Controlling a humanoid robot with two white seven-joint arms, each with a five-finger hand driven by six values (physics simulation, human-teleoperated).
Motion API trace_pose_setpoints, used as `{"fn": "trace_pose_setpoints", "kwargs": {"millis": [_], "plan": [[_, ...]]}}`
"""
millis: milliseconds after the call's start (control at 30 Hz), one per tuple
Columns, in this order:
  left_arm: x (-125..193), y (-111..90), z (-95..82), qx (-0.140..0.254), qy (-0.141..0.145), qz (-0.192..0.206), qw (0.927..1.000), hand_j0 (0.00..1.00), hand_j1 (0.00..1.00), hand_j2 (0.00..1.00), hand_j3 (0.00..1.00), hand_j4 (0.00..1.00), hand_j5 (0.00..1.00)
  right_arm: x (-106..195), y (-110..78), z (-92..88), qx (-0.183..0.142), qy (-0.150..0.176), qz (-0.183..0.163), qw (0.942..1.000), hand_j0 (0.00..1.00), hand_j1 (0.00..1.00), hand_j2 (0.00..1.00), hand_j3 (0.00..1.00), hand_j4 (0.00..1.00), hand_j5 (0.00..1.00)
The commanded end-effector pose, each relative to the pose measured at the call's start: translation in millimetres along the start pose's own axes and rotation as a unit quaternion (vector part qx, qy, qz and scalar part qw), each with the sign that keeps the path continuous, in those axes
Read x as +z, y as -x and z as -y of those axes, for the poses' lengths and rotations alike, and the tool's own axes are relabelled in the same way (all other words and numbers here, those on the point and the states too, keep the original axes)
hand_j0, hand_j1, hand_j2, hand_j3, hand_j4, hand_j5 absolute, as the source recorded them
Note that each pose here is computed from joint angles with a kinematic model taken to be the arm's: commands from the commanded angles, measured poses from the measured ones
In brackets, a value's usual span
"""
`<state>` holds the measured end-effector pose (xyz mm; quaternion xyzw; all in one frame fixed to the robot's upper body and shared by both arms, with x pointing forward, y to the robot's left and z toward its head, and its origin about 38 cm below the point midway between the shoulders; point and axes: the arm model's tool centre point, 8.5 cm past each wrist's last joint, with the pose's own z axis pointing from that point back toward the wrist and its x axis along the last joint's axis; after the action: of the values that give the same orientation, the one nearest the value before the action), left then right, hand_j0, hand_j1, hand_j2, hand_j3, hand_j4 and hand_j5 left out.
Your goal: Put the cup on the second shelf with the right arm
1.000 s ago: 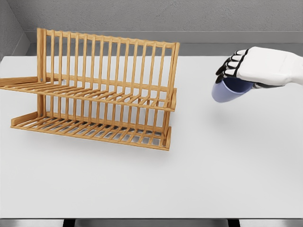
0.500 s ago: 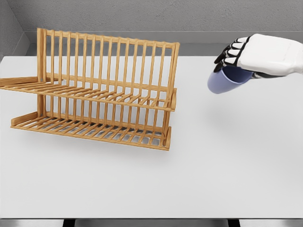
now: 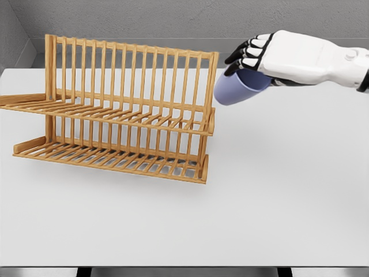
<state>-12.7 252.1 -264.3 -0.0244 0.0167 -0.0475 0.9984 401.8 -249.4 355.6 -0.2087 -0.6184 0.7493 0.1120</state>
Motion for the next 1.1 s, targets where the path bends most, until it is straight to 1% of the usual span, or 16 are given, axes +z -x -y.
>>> {"fn": "trace_pose_setpoints", "kwargs": {"millis": [0,67,233,333,533,633,667,733,900,967,1033,1067], "plan": [[0,0,0.0,0.0,0.0,0.0,1.0,1.0,1.0,1.0,1.0,1.0,1.0,-3,-1.8,-1.2,-0.006,0.003,0.005,1.0,0.64,0.64,0.64,0.64,0.64,0.64],[0,0,0.0,0.0,0.0,0.0,1.0,1.0,1.0,1.0,1.0,1.0,1.0,-8,-4.0,-2.6,-0.009,0.004,0.011,0.9999,0.64,0.64,0.64,0.64,0.64,0.64],[0,0,0.0,0.0,0.0,0.0,1.0,1.0,1.0,1.0,1.0,1.0,1.0,-28,-14.5,-5.4,-0.01,-0.002,0.041,0.9991,0.64,0.64,0.64,0.64,0.64,0.64],[0,0,0.0,0.0,0.0,0.0,1.0,1.0,1.0,1.0,1.0,1.0,1.0,-33,-17.0,-5.6,-0.01,-0.003,0.048,0.9988,0.64,0.64,0.64,0.64,0.64,0.64],[0,0,0.0,0.0,0.0,0.0,1.0,1.0,1.0,1.0,1.0,1.0,1.0,-46,-25.6,-13.7,-0.008,-0.025,0.069,0.9973,0.64,0.64,0.64,0.64,0.64,0.64],[0,0,0.0,0.0,0.0,0.0,1.0,1.0,1.0,1.0,1.0,1.0,1.0,-47,-25.7,-12.8,-0.006,-0.025,0.069,0.9973,0.64,0.64,0.64,0.64,0.64,0.64],[0,0,0.0,0.0,0.0,0.0,1.0,1.0,1.0,1.0,1.0,1.0,1.0,-49,-25.5,-14.9,-0.01,-0.03,0.065,0.9974,0.64,0.64,0.64,0.64,0.64,0.64],[0,-1,-0.3,0.0,-0.001,0.001,1.0,1.0,1.0,1.0,1.0,1.0,1.0,-51,-23.2,-12.8,-0.015,-0.029,0.053,0.9981,0.64,0.64,0.64,0.64,0.64,0.64],[0,0,0.0,0.0,0.0,0.0,1.0,1.0,1.0,1.0,1.0,1.0,1.0,-52,-16.0,-14.4,-0.017,-0.039,0.017,0.9989,0.64,0.64,0.64,0.64,0.64,0.64],[0,0,0.0,0.0,0.0,0.0,1.0,1.0,1.0,1.0,1.0,1.0,1.0,-52,-14.9,-12.3,-0.013,-0.04,0.014,0.999,0.64,0.64,0.64,0.64,0.64,0.64],[0,0,-0.2,0.0,-0.001,0.0,1.0,1.0,1.0,1.0,1.0,1.0,1.0,-55,-16.9,-11.6,-0.014,-0.036,0.019,0.9991,0.64,0.64,0.64,0.64,0.64,0.64],[0,0,0.0,0.0,0.0,0.0,1.0,1.0,1.0,1.0,1.0,1.0,1.0,-61,-21.2,-18.1,-0.016,-0.044,0.026,0.9986,0.64,0.64,0.64,0.64,0.64,0.64]]}}
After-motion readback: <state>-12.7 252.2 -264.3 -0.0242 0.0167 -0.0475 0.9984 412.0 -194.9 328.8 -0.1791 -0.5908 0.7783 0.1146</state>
